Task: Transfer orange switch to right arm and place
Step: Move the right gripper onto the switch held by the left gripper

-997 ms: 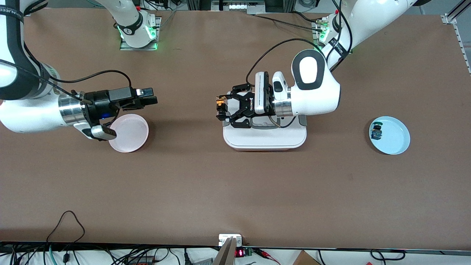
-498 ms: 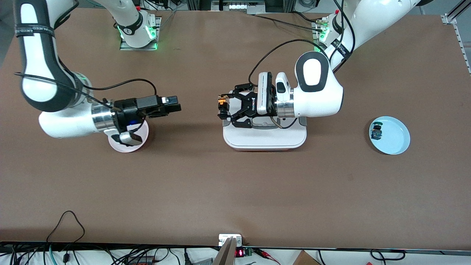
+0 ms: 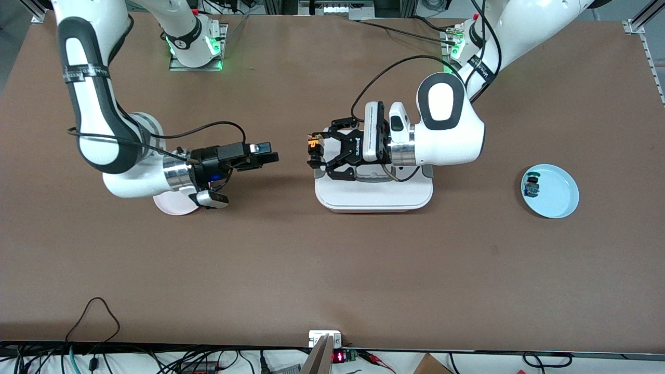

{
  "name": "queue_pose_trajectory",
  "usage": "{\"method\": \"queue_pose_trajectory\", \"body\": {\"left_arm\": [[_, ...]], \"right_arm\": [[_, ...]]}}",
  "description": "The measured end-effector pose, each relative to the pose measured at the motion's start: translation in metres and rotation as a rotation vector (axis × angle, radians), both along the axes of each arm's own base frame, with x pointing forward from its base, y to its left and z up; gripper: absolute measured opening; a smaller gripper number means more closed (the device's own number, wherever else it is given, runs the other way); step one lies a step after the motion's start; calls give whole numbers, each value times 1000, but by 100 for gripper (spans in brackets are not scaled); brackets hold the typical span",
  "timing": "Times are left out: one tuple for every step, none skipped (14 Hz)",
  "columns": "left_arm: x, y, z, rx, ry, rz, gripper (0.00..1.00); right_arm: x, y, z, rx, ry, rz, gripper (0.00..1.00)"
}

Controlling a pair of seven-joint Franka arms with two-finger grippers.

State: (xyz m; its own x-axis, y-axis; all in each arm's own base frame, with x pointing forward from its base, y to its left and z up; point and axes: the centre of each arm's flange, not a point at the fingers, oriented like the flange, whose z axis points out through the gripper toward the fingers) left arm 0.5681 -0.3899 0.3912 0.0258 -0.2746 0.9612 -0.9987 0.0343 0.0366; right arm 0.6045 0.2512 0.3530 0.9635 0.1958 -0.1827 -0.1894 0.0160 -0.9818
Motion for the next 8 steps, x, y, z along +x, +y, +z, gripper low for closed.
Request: {"method": "queue_pose_trajectory", "body": {"left_arm": [[0,0,0,0,0,0,72],[0,0,0,0,0,0,72],[0,0,0,0,0,0,72],[0,0,0,0,0,0,72],[0,0,0,0,0,0,72],[0,0,0,0,0,-1,72],[0,0,0,-2,1,-3,72],[0,0,0,-5,3,-8,72]], "right_arm": [[-1,8,-9,30,-7,-13,100],[-2,17,-19,59,-10,-24,100],[-5,27,-28,84,-12,-34,100],[-8,37,-36,99,-12,-37,100],[-11,45,-42,107,-11,-34,100],[-13,50,-43,114,-9,-33,100],[-13,53,-42,121,-10,-34,100],[-13,53,-40,130,-11,-38,100]]}}
